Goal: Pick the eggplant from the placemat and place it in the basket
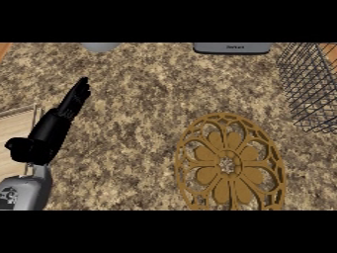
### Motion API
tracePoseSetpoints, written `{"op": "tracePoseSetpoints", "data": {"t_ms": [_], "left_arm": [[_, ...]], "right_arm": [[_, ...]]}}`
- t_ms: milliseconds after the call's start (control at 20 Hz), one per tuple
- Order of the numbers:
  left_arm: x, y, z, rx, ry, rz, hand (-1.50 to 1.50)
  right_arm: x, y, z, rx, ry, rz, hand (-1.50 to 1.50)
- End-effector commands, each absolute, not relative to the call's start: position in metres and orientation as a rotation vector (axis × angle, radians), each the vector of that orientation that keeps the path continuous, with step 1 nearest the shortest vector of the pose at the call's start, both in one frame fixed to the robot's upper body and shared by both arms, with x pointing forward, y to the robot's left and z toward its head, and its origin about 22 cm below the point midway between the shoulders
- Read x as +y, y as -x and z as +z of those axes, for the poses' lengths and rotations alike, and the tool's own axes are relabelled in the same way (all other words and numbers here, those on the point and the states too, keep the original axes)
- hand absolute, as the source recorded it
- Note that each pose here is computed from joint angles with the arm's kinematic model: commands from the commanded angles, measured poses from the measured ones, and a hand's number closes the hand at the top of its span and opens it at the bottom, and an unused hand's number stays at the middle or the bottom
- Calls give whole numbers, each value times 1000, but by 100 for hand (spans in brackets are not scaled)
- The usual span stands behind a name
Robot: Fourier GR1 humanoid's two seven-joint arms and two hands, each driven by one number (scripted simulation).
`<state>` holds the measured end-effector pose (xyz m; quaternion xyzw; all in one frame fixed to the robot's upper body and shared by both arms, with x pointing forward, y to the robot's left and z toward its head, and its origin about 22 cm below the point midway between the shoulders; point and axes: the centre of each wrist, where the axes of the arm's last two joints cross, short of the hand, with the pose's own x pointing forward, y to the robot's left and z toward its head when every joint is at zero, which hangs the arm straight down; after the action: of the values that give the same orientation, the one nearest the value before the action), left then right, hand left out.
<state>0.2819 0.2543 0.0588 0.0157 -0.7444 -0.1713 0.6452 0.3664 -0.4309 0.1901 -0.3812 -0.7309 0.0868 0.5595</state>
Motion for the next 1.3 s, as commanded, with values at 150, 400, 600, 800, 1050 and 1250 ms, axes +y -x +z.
{"op": "tracePoseSetpoints", "data": {"t_ms": [150,400,600,800,1050,1250], "left_arm": [[251,-284,58,-1696,-36,-405,0],[264,-282,57,-1691,-9,-394,0],[251,-294,54,-1690,-22,-404,0],[268,-290,59,-1701,-20,-399,0],[264,-280,51,-1690,-27,-393,0],[254,-290,64,-1695,-19,-404,0]], "right_arm": [[-451,-375,148,-1745,997,90,150],[-459,-381,141,-1768,929,6,-150],[-466,-386,171,-1820,943,98,-150],[-468,-389,174,-1867,894,60,-150],[-472,-389,198,-1896,761,-95,-150],[-507,-368,220,-1824,683,-284,-150]]}}
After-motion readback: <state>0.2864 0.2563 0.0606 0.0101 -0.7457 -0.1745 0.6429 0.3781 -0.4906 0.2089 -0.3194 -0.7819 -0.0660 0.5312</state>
